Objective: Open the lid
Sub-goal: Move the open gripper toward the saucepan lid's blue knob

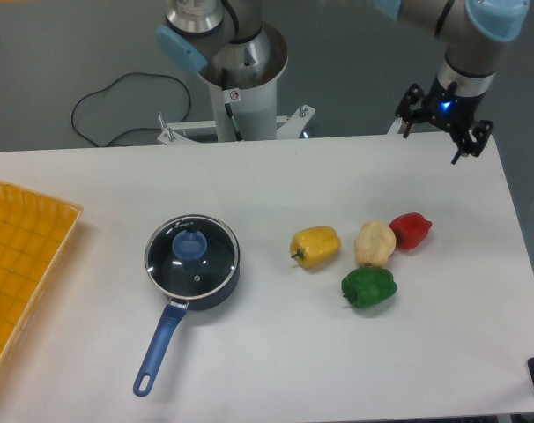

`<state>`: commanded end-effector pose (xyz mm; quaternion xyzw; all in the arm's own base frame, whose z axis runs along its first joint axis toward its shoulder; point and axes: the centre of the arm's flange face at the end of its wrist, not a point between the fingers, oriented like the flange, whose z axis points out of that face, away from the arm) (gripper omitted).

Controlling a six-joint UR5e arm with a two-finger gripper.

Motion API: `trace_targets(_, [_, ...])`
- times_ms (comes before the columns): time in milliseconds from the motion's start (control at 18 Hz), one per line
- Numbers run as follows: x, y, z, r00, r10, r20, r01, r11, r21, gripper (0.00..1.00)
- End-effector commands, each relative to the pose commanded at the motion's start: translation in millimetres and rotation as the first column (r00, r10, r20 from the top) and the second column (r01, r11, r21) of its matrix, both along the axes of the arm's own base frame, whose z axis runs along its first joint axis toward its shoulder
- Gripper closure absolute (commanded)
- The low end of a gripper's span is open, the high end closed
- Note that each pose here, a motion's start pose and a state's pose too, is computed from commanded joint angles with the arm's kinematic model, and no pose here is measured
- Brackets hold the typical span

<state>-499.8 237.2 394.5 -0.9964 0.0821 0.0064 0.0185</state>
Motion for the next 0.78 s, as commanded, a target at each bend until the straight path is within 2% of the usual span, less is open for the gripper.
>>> trace_targets(111, [8.9, 10.6, 3.5, 0.999, 0.033, -0.004, -0.033, 0.999, 0.0, 0.0])
trace_targets(389, [46.6, 64.8, 2.4, 0.996, 0.076, -0.052, -0.076, 0.997, 0.0, 0.0])
trace_targets(500, [67.2, 87.3, 0.2, 0.997, 0.054, -0.06, -0.055, 0.998, -0.019, 0.0])
trace_targets(667, [95.1, 119.4, -5.5, 0.998, -0.022, -0.052, 0.02, 1.0, -0.023, 0.0])
trace_targets(722, [104.9, 128.4, -9.0, 0.999, -0.031, -0.044, 0.03, 0.999, -0.021, 0.0])
trace_targets(778, [115.5, 137.5, -11.2, 0.999, -0.007, -0.037, 0.006, 1.0, -0.018, 0.0])
